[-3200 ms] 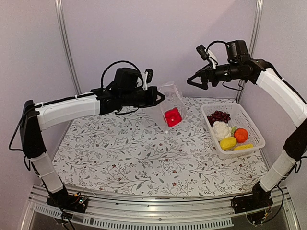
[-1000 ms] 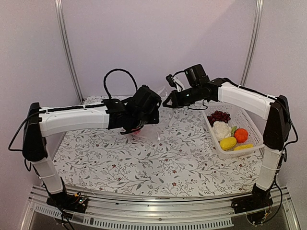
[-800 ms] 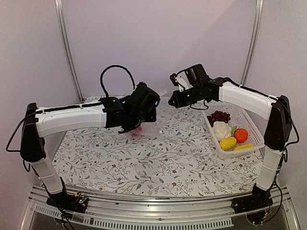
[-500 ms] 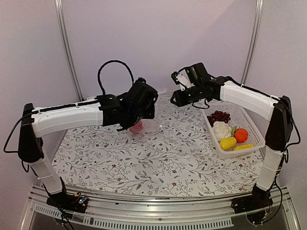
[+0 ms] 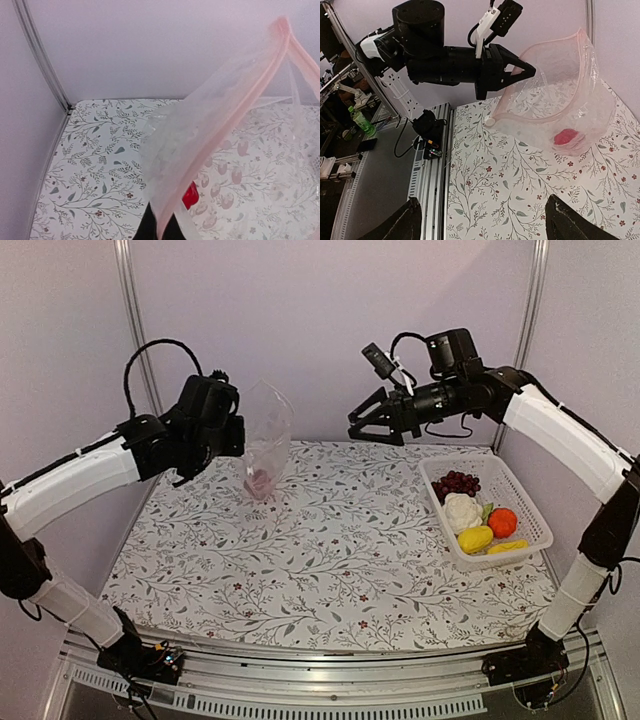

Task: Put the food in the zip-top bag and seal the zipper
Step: Adjust the zipper food storage bag at the center of the board, then pick up the fake vegetable from the bin.

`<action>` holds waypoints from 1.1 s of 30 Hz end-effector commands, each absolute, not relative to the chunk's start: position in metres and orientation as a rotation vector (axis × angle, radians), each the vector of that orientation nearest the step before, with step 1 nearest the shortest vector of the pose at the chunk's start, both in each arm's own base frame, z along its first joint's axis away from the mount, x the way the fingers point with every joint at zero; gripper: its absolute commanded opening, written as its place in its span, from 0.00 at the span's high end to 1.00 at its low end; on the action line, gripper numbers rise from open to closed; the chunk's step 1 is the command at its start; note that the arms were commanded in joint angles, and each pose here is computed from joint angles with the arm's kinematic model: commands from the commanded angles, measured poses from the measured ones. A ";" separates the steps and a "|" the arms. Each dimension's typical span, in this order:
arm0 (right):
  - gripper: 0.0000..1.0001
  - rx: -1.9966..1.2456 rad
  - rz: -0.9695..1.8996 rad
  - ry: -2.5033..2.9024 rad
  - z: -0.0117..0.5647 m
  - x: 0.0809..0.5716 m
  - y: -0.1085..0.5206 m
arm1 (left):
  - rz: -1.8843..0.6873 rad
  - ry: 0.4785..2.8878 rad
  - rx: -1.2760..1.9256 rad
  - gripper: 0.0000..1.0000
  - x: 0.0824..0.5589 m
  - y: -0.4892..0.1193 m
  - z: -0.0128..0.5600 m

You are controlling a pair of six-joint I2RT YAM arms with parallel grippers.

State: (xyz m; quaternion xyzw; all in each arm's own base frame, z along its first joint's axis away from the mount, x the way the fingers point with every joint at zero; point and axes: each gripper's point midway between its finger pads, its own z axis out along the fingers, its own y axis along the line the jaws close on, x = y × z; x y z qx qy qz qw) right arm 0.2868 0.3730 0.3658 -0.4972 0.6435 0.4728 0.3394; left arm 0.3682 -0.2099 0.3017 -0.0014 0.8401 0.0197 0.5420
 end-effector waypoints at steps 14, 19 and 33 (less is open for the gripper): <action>0.19 -0.913 0.653 2.061 0.280 0.402 0.211 | -0.132 2.114 0.445 1.00 0.366 -0.244 0.260; 0.19 -0.897 0.529 2.165 0.242 0.407 0.193 | -0.205 2.184 0.534 1.00 0.381 -0.278 0.219; 0.21 -0.674 0.388 2.484 0.158 0.433 0.126 | -0.492 2.174 0.561 1.00 0.386 -0.299 0.198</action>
